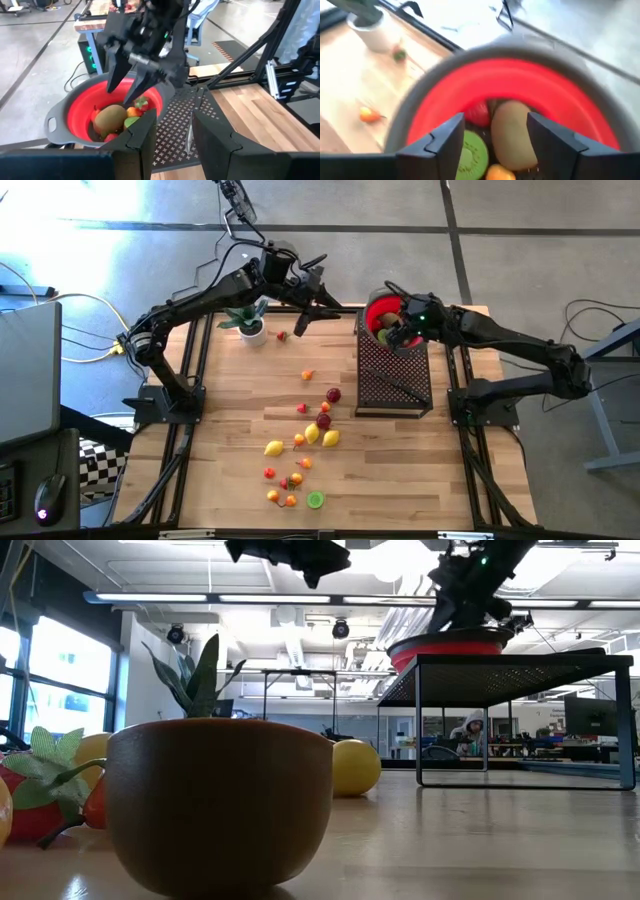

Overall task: Pick & Place Fruit
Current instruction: Put the lemon into the strainer bowl on the shelf

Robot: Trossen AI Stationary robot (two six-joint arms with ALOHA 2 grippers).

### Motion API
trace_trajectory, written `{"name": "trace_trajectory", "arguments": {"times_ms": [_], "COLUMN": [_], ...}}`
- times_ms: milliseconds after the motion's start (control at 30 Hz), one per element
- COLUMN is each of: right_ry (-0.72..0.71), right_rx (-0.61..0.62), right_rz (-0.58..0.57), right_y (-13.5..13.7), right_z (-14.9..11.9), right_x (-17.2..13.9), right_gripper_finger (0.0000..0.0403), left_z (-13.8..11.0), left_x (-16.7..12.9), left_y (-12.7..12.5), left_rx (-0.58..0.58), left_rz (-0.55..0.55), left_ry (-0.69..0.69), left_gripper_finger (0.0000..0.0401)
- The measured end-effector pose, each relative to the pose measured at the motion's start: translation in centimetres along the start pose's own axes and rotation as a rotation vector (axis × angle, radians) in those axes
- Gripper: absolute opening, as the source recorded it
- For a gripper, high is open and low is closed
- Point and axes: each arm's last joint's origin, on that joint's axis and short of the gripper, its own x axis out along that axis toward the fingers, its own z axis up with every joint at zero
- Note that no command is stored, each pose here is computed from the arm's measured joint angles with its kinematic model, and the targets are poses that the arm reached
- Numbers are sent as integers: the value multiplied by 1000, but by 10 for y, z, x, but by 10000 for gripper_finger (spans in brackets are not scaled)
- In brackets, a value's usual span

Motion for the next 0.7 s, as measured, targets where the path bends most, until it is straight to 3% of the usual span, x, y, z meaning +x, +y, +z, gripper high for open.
{"name": "trace_trajectory", "arguments": {"times_ms": [233, 433, 700], "right_ry": [-110, -131, -198], "right_rx": [-127, -236, -349], "right_rz": [184, 250, 400], "right_y": [13, 29, 58], "right_z": [6, 1, -6], "right_x": [-21, -28, -45], "right_gripper_finger": [114, 17, 3], "left_z": [-8, -32, -54], "left_x": [3, 21, 14], "left_y": [1, -10, -34], "left_rx": [-11, -47, -70], "left_rz": [1, -11, -41], "left_ry": [20, 49, 95], "left_gripper_finger": [119, 94, 5]}}
